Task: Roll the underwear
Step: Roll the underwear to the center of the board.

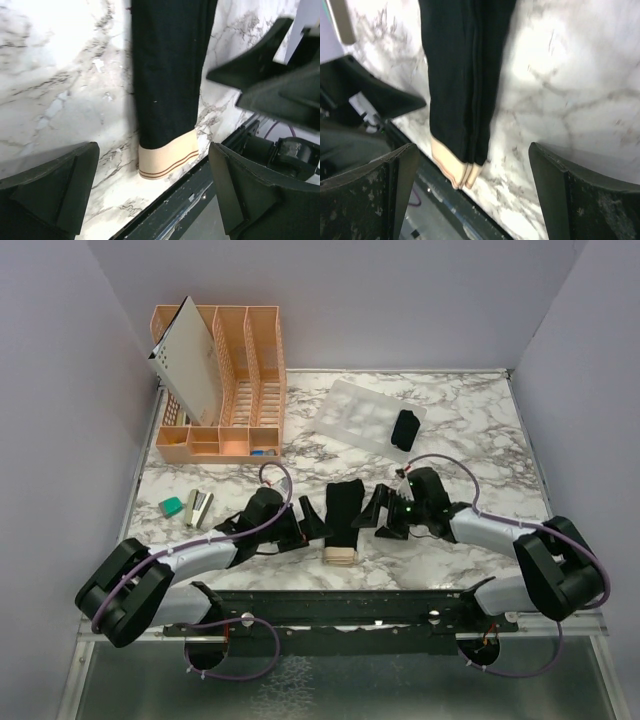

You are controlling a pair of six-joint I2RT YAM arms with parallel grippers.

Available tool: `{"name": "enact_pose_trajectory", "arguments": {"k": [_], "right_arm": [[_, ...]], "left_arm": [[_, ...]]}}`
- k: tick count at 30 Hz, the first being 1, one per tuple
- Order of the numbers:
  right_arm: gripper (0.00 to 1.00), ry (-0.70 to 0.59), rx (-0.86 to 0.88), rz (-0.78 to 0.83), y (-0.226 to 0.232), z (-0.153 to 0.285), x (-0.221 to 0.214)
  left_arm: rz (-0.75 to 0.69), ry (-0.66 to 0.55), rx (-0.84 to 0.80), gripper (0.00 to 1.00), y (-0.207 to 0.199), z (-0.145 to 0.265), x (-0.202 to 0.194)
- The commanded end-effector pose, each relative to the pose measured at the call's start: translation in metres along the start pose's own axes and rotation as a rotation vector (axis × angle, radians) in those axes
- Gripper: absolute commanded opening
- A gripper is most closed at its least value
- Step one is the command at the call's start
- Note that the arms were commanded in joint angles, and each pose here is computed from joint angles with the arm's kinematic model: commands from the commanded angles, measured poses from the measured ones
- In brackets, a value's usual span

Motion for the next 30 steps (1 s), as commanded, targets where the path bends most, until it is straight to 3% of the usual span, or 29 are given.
{"name": "enact_pose_trajectory", "arguments": {"k": [1,6,16,30], "right_arm": [[0.94,0.033,0.138,-0.100,0.019,0.008,-0.034],[0.82,0.077,0.127,-0.167,0.018,0.009,-0.058],[0.68,0.168,0.091,-0.217,0.021,-0.009,-0.087],[0.52,0.079,-0.049,-0.350,-0.002,-0.011,-0.087]], "left_arm": [[0.054,-0.075,0.120,0.99,0.033,0.008,0.009],[0.074,-0.062,0.086,0.99,0.030,0.009,0.013],[0.071,-0.062,0.085,0.99,0.027,0.008,0.018],[0.069,-0.064,0.090,0.98,0.026,0.013,0.021]]}}
Point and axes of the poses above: each gripper's point midway between its finger pads, its own z axis back along the fingers, its own y axis along the line the jaws close on, x = y × z, the point moved 2 cm from there along z, back along the fingers, and after that the axes turned 13 degrees about z, right-handed, at the moved point
